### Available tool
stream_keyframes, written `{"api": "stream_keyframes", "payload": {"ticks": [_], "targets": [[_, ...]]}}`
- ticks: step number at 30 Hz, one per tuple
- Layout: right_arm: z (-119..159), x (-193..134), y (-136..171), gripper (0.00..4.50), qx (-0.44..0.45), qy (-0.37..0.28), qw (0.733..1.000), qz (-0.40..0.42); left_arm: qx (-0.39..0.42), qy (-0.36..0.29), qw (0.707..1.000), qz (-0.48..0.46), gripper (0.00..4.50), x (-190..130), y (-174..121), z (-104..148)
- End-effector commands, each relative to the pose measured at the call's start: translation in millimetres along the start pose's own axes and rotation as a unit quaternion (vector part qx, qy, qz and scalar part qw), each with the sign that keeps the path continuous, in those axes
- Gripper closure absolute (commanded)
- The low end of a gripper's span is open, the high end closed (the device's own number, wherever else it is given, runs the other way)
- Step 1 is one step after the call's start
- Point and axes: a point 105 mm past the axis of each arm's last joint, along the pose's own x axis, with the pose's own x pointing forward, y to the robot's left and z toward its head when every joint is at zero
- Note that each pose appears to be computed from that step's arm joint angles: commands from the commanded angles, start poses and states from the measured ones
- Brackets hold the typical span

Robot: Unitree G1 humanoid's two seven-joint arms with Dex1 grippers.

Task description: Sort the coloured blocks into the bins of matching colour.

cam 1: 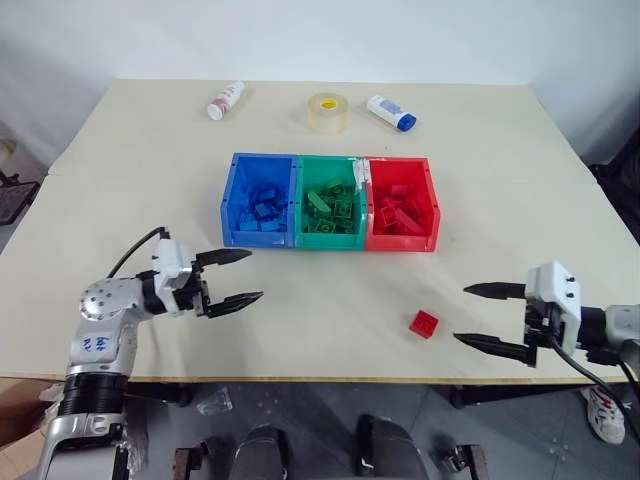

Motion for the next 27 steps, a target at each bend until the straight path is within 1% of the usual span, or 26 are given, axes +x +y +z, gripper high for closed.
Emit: {"api": "stream_keyframes", "payload": {"ticks": [1,6,11,16,21,26,27], "targets": [[-1,-23,-2,0.00,-0.016,0.022,1.000,-0.010,0.006,-0.007,1.000,-0.011,0.48,-11,-4,1],[-3,-32,1,0.00,-0.014,0.032,0.999,-0.010,0.001,-0.014,1.000,-0.024,0.48,-8,-8,-3],[-1,-27,5,0.00,-0.015,0.027,1.000,-0.006,0.002,-0.020,0.999,-0.028,0.48,-3,-7,-2],[6,2,7,0.00,-0.017,0.006,1.000,0.011,0.006,-0.025,0.999,-0.034,0.48,0,-9,0],[2,45,5,0.00,-0.015,0.001,1.000,0.014,0.005,-0.029,0.999,-0.039,0.48,0,-16,-2],[-6,71,-2,0.00,-0.018,0.010,1.000,0.002,0.005,-0.031,0.999,-0.034,0.48,0,-21,-1],[-7,75,-2,0.18,-0.018,0.012,1.000,0.004,0.006,-0.031,0.999,-0.032,0.46,1,-22,-1]]}}
